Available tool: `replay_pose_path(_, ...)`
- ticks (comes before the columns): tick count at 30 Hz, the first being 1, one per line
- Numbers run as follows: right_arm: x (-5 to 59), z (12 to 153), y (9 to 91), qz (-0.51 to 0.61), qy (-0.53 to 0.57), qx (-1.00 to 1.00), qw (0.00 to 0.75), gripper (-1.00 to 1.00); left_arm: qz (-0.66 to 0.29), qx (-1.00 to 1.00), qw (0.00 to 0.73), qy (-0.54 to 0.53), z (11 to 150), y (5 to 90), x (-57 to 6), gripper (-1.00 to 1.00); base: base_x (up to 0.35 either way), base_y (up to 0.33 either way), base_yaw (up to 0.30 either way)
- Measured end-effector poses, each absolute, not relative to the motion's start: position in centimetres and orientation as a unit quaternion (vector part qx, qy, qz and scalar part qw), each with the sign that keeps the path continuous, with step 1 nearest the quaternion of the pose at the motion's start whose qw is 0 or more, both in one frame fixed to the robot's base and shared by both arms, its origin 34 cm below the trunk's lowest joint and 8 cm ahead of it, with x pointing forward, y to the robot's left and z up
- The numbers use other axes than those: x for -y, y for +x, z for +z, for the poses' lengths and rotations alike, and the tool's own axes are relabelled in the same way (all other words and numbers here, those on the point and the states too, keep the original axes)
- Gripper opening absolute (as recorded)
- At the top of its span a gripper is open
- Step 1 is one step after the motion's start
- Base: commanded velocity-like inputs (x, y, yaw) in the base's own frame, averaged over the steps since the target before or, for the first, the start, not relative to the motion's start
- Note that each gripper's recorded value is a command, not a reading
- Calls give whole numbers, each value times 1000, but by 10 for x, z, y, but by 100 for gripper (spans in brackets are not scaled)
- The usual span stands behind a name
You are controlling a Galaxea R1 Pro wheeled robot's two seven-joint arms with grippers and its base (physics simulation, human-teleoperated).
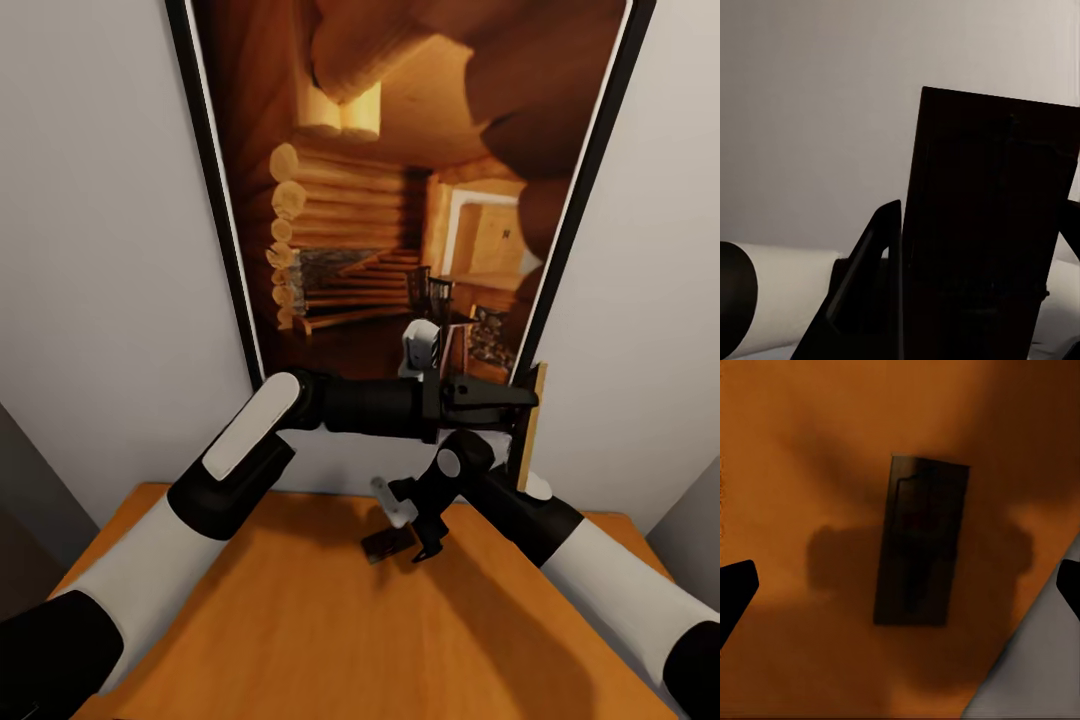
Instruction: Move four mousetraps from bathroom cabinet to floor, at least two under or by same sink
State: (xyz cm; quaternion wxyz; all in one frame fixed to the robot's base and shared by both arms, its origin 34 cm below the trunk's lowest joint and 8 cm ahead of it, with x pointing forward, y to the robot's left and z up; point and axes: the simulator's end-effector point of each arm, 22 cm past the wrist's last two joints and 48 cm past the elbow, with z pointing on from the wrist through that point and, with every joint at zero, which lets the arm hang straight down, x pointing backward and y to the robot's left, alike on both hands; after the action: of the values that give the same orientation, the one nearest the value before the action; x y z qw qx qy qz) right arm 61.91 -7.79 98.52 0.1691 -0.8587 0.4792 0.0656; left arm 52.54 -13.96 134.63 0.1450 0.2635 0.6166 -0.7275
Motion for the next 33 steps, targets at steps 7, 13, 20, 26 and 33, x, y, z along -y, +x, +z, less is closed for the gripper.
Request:
replay_pose_path(7, 78, 984, 619, 67, -858, -480, 169, 100, -729, -614, 144, 265, 1348, 523, 142, -100, 194, -107, 0)
replay_pose_path(13, 79, 984, 619, 67, -864, -469, 170, 100, -730, -613, 143, 265, 1349, 523, 142, -100, 47, -14, 0)
replay_pose_path(20, 92, 966, 616, 80, -864, -475, 149, 100, -734, -607, 136, 272, 1352, 514, 150, -100, 4, -1, 0)
replay_pose_path(26, 95, 961, 615, 84, -867, -470, 144, 100, -731, -609, 127, 280, 1347, 505, 156, -100, 0, 0, 0)
replay_pose_path(33, 93, 960, 615, 85, -868, -467, 146, 100, -731, -609, 125, 282, 1346, 504, 157, -100, 0, 0, 0)
